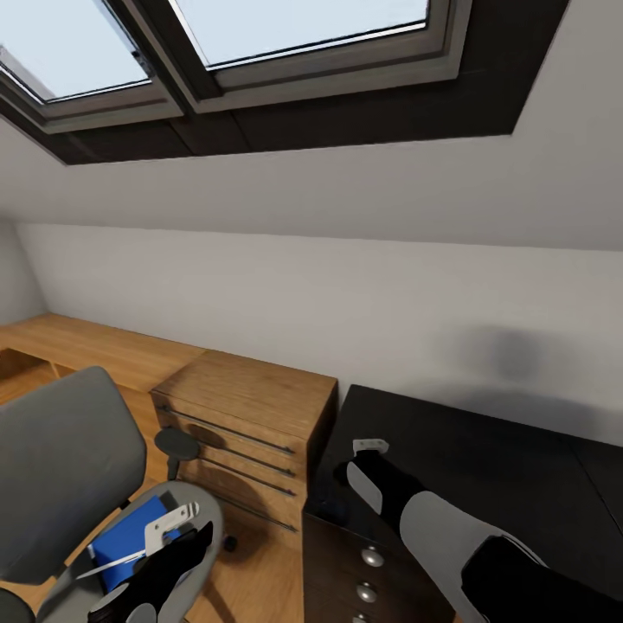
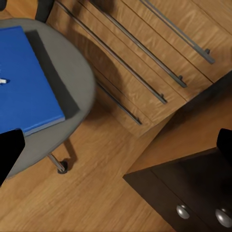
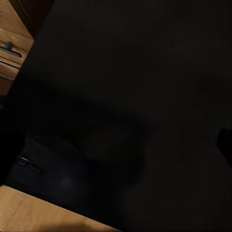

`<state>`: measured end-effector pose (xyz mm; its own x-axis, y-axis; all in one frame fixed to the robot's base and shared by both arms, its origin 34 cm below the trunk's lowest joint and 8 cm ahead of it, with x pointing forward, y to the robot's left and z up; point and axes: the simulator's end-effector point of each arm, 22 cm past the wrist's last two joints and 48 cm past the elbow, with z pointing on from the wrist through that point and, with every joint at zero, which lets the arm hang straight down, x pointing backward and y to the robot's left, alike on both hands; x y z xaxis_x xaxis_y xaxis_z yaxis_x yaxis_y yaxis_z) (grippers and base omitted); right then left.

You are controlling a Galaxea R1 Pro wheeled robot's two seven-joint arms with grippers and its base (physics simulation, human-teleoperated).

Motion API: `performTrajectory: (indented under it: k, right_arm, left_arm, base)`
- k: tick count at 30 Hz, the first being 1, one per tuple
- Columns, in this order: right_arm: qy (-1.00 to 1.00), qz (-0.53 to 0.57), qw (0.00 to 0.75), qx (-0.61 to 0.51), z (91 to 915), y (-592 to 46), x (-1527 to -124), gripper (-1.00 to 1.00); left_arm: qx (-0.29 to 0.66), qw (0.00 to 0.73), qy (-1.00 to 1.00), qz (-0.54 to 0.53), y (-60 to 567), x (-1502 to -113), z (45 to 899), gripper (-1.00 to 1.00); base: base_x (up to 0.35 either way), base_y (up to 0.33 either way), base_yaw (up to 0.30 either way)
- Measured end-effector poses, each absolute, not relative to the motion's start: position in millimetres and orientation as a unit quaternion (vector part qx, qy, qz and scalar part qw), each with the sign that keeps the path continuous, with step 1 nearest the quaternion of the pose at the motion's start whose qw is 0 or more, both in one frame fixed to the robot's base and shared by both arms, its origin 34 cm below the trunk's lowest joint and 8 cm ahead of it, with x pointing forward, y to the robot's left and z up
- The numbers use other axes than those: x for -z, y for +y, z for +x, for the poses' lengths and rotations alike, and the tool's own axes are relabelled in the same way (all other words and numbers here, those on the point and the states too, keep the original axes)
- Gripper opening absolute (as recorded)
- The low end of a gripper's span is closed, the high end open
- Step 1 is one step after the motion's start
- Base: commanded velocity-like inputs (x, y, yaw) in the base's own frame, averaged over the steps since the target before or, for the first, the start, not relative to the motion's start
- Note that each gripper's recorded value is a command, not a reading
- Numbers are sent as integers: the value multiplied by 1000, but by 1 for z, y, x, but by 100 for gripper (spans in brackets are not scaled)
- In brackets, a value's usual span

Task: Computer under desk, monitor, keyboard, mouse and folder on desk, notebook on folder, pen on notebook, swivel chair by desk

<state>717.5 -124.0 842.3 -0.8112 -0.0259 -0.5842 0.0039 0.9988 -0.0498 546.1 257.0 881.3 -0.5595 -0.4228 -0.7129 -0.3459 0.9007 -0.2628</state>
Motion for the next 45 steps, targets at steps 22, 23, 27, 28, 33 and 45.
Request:
performTrajectory:
  k: [22, 23, 27, 28, 33, 45]
  right_arm:
    - [947, -5, 323, 4, 726, -112, -854, 100]
    - [947, -5, 322, 3, 725, -112, -854, 100]
    - [947, -4, 322, 3, 725, -112, -853, 100]
    - [947, -4, 322, 4, 725, -112, -853, 100]
    - [947, -3, 322, 4, 725, -112, -851, 100]
    - [946, -4, 323, 4, 727, -112, -837, 100]
  left_arm:
    - [33, 417, 875, -243, 281, -882, 546, 100]
    - [29, 418, 872, -252, 290, -882, 546, 100]
    - [18, 421, 865, -273, 311, -884, 545, 100]
    - [17, 421, 864, -275, 313, -884, 545, 100]
    - [15, 421, 863, -279, 317, -883, 545, 100]
    - [9, 422, 859, -289, 327, -869, 546, 100]
  base:
    - [0, 22, 73]
    - [0, 0, 19]
    - [0, 0, 7]
    - [0, 0, 2]
    - [0, 0, 1]
    - [0, 0, 0]
